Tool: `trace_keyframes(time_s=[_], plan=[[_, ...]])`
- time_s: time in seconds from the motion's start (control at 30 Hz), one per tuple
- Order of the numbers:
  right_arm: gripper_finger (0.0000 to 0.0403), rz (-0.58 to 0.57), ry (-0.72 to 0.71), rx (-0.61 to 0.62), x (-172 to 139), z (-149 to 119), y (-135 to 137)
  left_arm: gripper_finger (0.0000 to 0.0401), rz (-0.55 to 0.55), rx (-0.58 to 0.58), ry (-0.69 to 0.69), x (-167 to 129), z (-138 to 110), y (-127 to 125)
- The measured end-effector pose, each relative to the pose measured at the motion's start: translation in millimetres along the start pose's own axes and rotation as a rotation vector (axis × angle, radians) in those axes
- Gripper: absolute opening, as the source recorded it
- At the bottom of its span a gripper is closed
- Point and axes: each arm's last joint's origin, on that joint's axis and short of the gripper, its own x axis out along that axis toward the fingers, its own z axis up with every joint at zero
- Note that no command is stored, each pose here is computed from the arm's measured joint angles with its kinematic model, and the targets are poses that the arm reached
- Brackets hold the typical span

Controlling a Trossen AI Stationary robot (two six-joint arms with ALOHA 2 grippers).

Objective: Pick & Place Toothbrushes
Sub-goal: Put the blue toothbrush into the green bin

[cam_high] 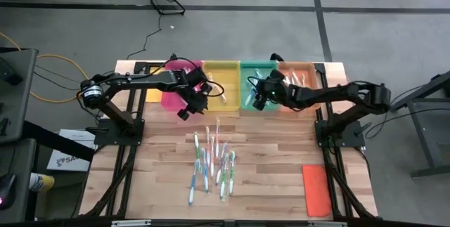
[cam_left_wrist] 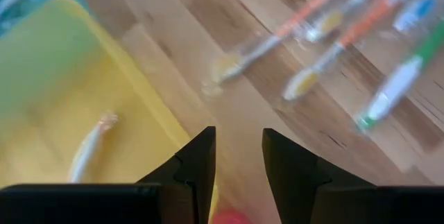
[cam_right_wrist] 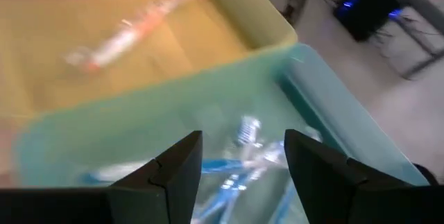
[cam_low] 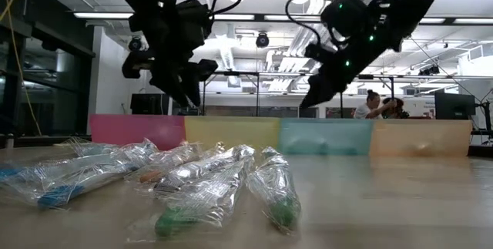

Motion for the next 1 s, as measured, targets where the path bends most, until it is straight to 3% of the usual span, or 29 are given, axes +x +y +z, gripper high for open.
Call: trace_keyframes(time_s=[0.17,0.4,0.57,0.77,1.0], plan=[[0.0198,0.114,-0.101,0.036,-26,16,2,0.0115,-0.082,0.043,0.048,0,-3,-9],[0.0199,0.190,-0.199,0.023,-65,29,9,0.0115,-0.240,0.067,0.109,2,0,-30],[0.0199,0.244,-0.217,0.027,-84,30,17,0.0115,-0.312,0.165,0.121,12,24,-51],[0.0199,0.314,-0.198,0.025,-95,27,32,0.0115,-0.370,0.359,0.171,25,59,-89],[0.0199,0.379,-0.187,0.032,-105,24,46,0.0115,-0.395,0.583,0.083,35,98,-135]])
